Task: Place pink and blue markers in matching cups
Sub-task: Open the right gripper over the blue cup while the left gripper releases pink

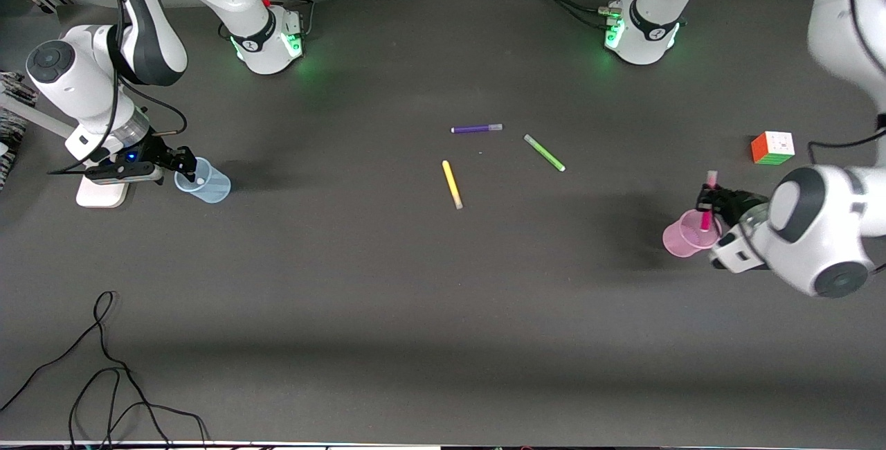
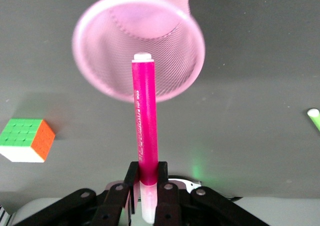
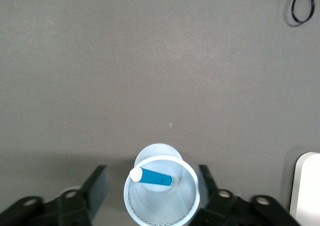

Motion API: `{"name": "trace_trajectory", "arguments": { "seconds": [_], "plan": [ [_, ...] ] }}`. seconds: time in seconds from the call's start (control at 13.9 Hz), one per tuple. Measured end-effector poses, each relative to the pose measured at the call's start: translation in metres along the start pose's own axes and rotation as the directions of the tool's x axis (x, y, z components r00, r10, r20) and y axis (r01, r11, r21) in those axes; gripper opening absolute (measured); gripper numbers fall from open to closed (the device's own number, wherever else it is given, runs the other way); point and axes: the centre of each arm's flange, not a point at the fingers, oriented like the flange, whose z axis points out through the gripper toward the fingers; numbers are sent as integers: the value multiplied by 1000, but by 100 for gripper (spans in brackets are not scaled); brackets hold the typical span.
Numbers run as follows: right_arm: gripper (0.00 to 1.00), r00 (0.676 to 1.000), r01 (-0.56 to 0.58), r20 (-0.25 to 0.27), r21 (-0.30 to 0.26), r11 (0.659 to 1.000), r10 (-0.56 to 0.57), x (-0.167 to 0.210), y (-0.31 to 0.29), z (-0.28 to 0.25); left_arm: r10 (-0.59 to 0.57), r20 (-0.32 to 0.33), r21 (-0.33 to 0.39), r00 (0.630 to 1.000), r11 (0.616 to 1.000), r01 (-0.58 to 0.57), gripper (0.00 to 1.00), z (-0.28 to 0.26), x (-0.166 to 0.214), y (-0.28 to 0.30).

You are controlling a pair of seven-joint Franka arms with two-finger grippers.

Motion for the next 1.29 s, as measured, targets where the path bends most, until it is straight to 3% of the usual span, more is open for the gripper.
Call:
{"name": "trace_trajectory", "arguments": {
  "seconds": [0.07,0.14,0.43,0.5,0.79,1.01,1.15,1.29],
  "plan": [
    [97,1000,-1,7,-2,1000,1,4,2,-5,8,10,6,1000,1000,-8,18,5,7,5],
    [100,1000,0,17,-5,1000,0,10,3,-14,12,15,8,1000,1000,-12,18,8,10,7],
    [100,999,37,38,-29,999,-36,53,-8,-72,9,16,6,1000,1000,-9,18,9,14,5],
    [100,998,41,50,-24,999,-39,63,-16,-89,9,14,6,1000,1000,-9,23,9,14,4],
    [100,995,43,92,24,999,-45,104,-44,-157,4,-4,4,1000,1000,-4,69,-6,11,1],
    [100,995,26,90,50,998,-31,126,-47,-162,-12,-20,-1,1000,1000,12,99,-41,-5,-7],
    [100,995,20,95,55,998,-25,133,-49,-157,-23,-43,0,999,1000,23,100,-68,-19,-12],
    [100,997,26,69,53,998,-30,141,-55,-169,-37,-95,3,995,999,37,100,-96,-39,-16]
  ]
}}
